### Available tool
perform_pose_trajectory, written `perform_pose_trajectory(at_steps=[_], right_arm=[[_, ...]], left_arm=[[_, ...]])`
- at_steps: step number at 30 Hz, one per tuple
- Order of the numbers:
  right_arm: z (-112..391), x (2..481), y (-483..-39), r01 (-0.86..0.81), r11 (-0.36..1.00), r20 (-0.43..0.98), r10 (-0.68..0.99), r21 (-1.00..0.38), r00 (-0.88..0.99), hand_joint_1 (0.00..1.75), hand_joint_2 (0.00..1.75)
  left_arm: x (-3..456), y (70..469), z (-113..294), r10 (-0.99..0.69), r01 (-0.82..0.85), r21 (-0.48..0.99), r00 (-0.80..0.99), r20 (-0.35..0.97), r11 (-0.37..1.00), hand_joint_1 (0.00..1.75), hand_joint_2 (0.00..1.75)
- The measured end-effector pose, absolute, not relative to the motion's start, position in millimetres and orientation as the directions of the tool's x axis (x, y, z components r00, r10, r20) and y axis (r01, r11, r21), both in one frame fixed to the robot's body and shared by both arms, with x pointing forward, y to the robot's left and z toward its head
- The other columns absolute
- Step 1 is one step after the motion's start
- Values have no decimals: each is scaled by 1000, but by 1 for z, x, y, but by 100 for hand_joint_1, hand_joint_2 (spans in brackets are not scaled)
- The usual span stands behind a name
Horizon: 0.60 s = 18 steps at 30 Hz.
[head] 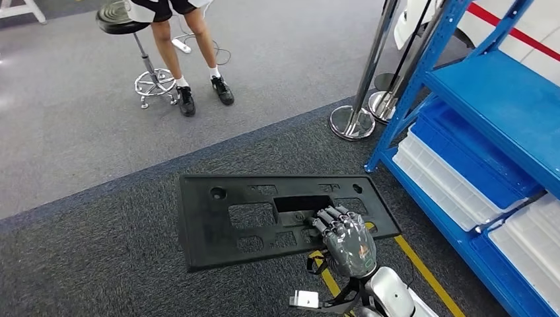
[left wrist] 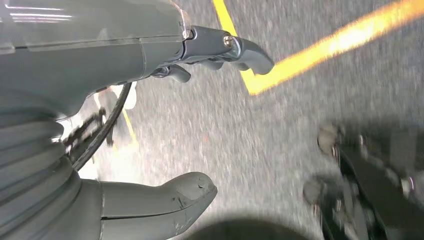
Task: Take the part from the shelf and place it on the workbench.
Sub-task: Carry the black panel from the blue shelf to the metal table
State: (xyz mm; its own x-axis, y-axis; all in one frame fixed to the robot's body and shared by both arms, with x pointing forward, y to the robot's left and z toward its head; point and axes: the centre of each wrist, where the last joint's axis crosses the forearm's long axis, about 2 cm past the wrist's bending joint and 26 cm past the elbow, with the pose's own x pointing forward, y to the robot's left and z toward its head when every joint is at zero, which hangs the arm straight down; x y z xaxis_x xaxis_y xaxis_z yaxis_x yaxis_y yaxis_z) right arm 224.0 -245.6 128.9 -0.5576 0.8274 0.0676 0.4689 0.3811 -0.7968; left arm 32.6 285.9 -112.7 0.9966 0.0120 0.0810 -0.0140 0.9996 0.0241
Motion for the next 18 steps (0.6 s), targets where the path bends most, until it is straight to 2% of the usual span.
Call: perform_pose_trajectory(at_steps=[9, 18], right_arm=[[116, 208, -247, 438, 368, 84, 834, -820, -545, 175, 175], [120, 201, -240, 467, 355, 73, 851, -810, -520, 175, 175]], left_arm=[[28, 305, -113, -113, 109, 83, 993, 41, 991, 0, 175], [23, 303, -113, -178, 170, 96, 980, 89, 981, 0, 175]])
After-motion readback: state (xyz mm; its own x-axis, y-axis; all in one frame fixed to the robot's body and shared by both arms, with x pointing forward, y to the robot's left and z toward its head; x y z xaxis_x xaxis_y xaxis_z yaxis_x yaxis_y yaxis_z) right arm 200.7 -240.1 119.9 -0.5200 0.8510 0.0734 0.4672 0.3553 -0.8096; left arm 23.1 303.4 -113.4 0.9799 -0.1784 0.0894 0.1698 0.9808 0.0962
